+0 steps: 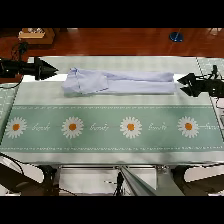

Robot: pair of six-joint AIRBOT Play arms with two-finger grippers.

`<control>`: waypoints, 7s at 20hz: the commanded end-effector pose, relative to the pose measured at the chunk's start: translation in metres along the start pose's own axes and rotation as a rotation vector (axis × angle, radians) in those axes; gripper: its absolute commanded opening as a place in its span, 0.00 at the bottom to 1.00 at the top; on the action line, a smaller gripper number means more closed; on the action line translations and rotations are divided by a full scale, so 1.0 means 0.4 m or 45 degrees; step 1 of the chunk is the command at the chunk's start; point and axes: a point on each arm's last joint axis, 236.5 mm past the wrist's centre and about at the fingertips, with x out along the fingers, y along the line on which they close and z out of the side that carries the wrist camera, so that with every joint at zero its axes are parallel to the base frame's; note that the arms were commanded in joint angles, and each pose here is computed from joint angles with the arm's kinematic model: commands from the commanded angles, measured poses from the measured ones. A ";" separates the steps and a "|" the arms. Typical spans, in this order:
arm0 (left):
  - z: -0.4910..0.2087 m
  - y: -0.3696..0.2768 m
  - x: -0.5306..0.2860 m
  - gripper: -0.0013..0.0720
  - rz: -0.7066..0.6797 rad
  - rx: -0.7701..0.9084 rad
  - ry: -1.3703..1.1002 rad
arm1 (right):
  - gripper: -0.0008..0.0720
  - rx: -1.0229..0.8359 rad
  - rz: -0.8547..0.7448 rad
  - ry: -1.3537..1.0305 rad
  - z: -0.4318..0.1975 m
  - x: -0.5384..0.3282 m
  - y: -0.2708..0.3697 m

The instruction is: Fold the shirts.

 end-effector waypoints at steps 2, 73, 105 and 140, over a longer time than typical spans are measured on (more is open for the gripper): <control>-0.003 -0.001 0.000 0.49 0.007 0.011 0.008 | 0.82 0.007 0.008 0.003 -0.038 0.098 0.037; -0.250 -0.713 0.224 0.06 -0.207 0.446 0.151 | 0.04 -0.912 0.148 -0.123 -0.403 -0.520 0.622; -0.296 -0.401 -0.256 0.54 0.717 0.552 0.078 | 0.83 -0.116 -0.126 0.214 -0.468 -0.298 -0.079; -0.215 -0.388 -0.241 0.54 0.727 0.575 -0.048 | 0.04 0.234 -1.097 0.091 -0.353 -0.956 -0.354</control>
